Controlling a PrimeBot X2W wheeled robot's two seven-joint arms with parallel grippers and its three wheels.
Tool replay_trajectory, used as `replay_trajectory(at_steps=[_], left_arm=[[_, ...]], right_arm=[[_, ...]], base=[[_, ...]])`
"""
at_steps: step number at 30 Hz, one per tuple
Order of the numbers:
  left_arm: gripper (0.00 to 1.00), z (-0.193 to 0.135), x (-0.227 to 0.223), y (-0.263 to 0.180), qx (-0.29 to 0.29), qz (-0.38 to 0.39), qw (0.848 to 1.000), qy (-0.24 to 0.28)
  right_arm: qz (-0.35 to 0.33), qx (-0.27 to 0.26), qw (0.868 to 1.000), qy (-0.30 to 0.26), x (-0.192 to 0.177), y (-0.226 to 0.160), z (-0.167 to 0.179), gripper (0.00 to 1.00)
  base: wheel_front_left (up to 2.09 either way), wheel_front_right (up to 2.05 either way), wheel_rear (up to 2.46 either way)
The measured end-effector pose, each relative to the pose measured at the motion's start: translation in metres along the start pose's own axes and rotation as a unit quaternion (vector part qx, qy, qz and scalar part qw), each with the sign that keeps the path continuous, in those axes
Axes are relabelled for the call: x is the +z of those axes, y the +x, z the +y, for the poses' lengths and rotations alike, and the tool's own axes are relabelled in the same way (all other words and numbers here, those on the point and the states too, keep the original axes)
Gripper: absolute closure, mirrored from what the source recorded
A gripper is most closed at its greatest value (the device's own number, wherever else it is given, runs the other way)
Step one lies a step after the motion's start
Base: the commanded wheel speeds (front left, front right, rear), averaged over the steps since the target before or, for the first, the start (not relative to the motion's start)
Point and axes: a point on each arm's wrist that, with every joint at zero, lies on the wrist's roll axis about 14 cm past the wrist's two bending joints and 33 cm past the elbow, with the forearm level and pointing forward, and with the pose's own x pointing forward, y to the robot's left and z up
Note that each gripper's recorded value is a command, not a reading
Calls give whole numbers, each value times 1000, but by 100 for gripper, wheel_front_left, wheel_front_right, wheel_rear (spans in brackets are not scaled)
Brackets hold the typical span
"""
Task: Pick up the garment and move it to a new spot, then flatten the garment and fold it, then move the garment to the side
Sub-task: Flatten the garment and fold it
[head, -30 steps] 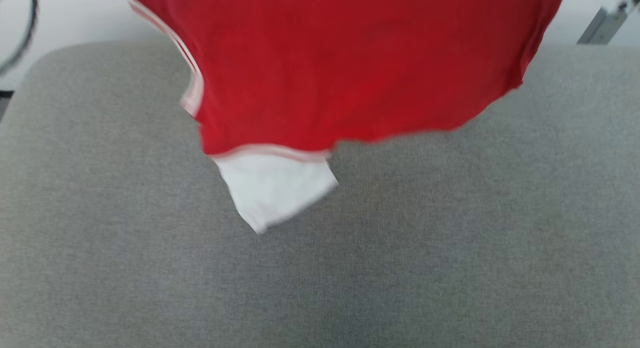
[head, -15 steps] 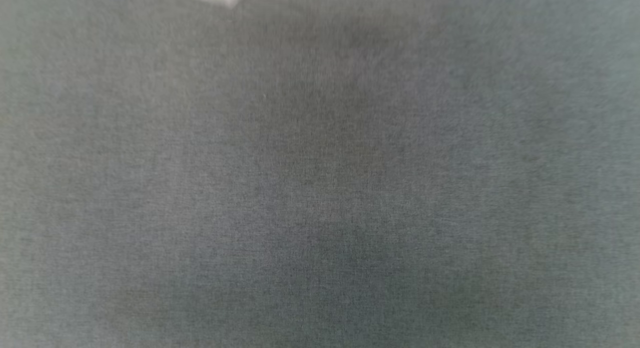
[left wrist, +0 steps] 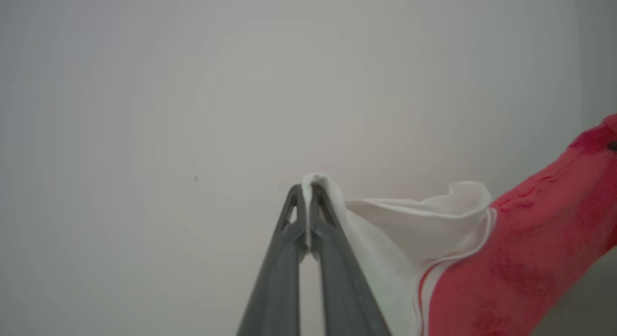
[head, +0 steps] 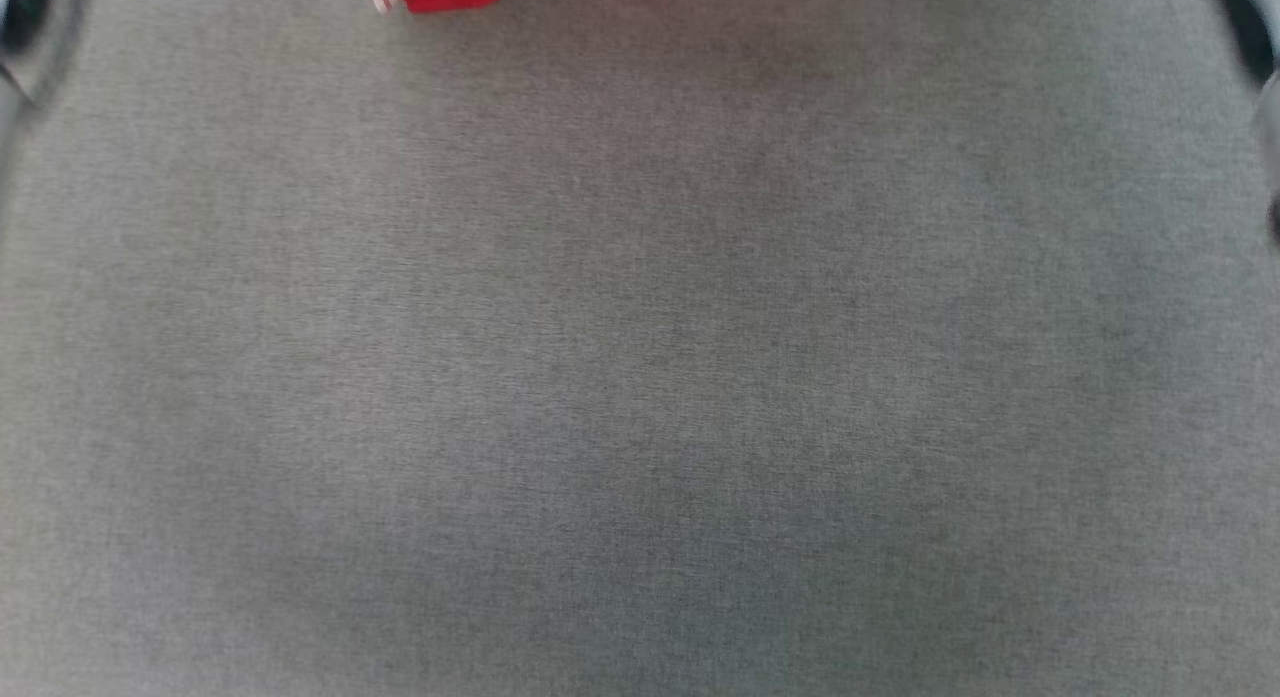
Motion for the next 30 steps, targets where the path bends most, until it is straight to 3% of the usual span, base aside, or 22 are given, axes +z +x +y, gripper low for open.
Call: replay_trajectory(at_steps=[4,8,15,25,28,30], left_arm=[[100,-24,-52,-30,-21,102,994,-43],[100,-44,-90,-67,-36,205,972,-104],[100,-85,-136,-149,-56,358,912,-192],[100,-140,-145,-265,-62,495,828,-254],[100,-151,-143,-286,-60,513,815,-262],[100,-169,-138,-316,-58,541,790,-281]], right_arm=[[75,19,996,44,-46,-20,22,100],[154,48,983,90,-84,-48,48,100],[263,99,945,168,-124,-112,75,100],[360,155,905,165,-150,-212,87,100],[381,168,893,169,-154,-233,93,100],[402,181,882,169,-155,-257,96,100]], base=[[0,0,0],[0,0,0],[0,0,0],[0,0,0],[0,0,0],[0,0,0]])
